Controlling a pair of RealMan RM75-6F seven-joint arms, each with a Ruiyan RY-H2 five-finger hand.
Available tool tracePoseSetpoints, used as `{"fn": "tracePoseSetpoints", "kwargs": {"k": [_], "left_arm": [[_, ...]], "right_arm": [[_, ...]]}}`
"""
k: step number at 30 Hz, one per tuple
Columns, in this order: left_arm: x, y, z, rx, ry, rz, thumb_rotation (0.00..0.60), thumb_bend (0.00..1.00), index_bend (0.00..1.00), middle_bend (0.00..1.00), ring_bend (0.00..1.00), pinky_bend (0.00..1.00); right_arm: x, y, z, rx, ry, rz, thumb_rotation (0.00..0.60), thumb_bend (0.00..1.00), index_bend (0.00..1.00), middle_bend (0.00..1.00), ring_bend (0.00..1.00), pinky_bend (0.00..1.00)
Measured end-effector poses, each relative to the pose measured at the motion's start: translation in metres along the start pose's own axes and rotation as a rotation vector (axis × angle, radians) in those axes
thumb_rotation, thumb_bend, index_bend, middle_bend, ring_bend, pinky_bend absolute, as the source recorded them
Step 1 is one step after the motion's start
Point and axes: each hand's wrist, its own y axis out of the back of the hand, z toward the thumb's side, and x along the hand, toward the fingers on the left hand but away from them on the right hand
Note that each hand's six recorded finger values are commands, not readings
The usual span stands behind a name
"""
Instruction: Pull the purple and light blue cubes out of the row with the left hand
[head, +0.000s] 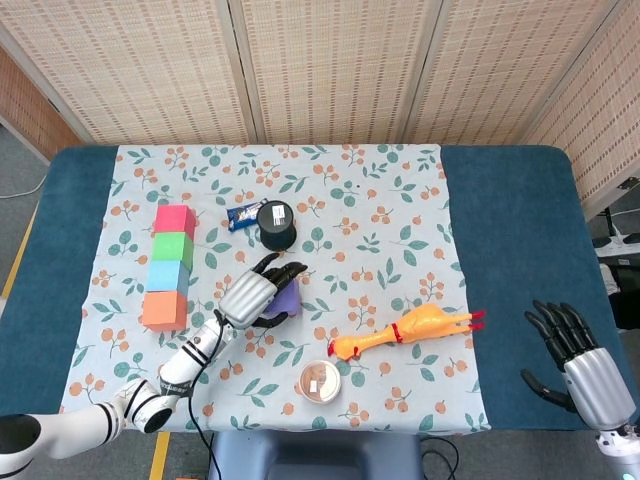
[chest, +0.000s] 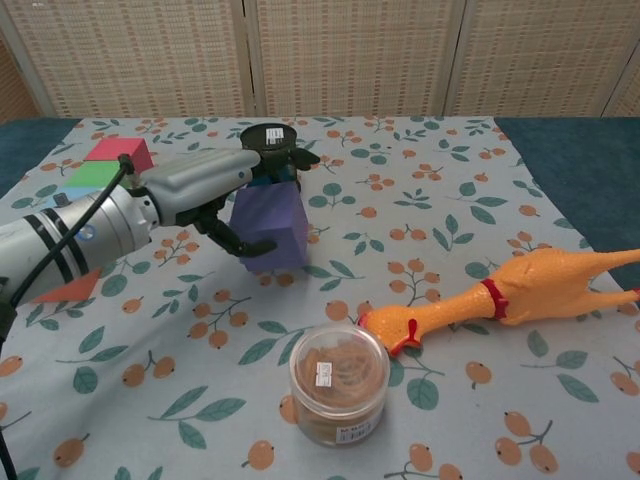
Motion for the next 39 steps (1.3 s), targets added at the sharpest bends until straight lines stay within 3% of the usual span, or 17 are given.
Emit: {"fn": "tracePoseSetpoints", "kwargs": {"k": [9, 12, 13, 20, 26, 33, 39], "left_arm": [[-0.011, 0.011, -0.006, 0.034, 0.02, 0.013, 0.6, 0.32, 0.0, 0.02, 0.02, 0.08], [-0.026, 0.018, -0.012, 0.072, 0.034, 0.032, 0.6, 0.34, 0.0, 0.24, 0.2, 0.14], [-0.037, 0.022, -0.017, 0.095, 0.046, 0.041, 0.6, 0.34, 0.0, 0.26, 0.22, 0.15], [-0.124, 0.036, -0.056, 0.187, 0.188, 0.011, 0.6, 0.37, 0.08, 0.27, 0.22, 0.19], [-0.185, 0.033, -0.082, 0.195, 0.3, -0.069, 0.6, 0.39, 0.06, 0.22, 0.16, 0.17], [-0.228, 0.023, -0.111, 0.205, 0.459, -0.125, 0.6, 0.39, 0.06, 0.25, 0.17, 0.18], [-0.241, 0.024, -0.127, 0.209, 0.528, -0.104, 0.6, 0.39, 0.06, 0.27, 0.2, 0.19]], "right_arm": [[0.002, 0.0, 0.005, -0.005, 0.017, 0.005, 0.6, 0.17, 0.0, 0.0, 0.0, 0.02], [0.003, 0.003, 0.006, -0.007, 0.021, -0.004, 0.6, 0.17, 0.0, 0.0, 0.0, 0.02], [0.004, 0.004, 0.006, -0.006, 0.023, -0.007, 0.6, 0.17, 0.0, 0.0, 0.0, 0.02], [0.006, 0.005, 0.009, -0.011, 0.034, -0.008, 0.6, 0.17, 0.0, 0.0, 0.0, 0.02], [0.009, 0.008, 0.015, -0.011, 0.062, -0.002, 0.6, 0.17, 0.0, 0.0, 0.0, 0.02], [0.012, 0.009, 0.017, -0.017, 0.069, 0.01, 0.6, 0.17, 0.0, 0.0, 0.0, 0.02], [0.01, 0.007, 0.015, -0.015, 0.063, 0.02, 0.6, 0.17, 0.0, 0.0, 0.0, 0.02]]}}
